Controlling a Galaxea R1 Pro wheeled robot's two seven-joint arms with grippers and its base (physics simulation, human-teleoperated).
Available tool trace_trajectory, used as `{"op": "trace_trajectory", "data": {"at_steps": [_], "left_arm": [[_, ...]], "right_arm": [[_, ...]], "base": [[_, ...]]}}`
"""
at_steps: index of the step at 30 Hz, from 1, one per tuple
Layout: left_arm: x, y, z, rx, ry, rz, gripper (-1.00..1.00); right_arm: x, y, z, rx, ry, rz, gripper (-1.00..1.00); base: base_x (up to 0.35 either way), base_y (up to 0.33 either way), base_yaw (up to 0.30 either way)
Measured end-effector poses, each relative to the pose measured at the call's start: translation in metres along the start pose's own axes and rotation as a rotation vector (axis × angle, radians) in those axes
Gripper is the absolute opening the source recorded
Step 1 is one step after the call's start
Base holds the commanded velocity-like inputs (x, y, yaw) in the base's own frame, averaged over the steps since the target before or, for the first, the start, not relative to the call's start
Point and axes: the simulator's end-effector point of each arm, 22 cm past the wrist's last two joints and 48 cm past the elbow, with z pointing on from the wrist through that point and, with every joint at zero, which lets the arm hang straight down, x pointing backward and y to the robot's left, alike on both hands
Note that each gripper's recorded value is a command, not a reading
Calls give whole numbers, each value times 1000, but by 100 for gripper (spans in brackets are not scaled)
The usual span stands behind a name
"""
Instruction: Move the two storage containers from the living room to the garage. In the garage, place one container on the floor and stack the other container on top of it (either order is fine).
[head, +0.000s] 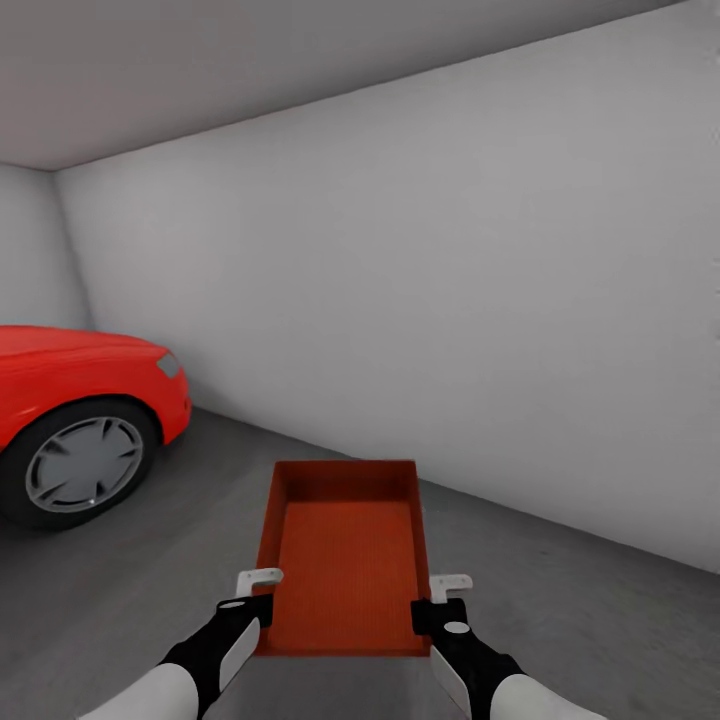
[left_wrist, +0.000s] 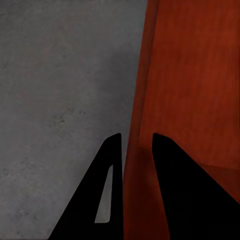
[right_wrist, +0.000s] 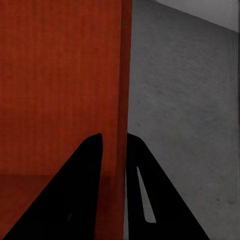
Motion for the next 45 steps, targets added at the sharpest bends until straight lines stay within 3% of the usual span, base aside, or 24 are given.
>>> {"op": "trace_trajectory", "data": {"at_steps": [29,45], "left_arm": [[-2,-1,0,0,0,3,-100],[0,-1,0,0,1,0,-100]], "right_arm": [[0,0,0,0,-1,2,-100],[0,-1,1,0,0,-2,-100]], "base": [[306,176,-256],[44,10,-256]]}}
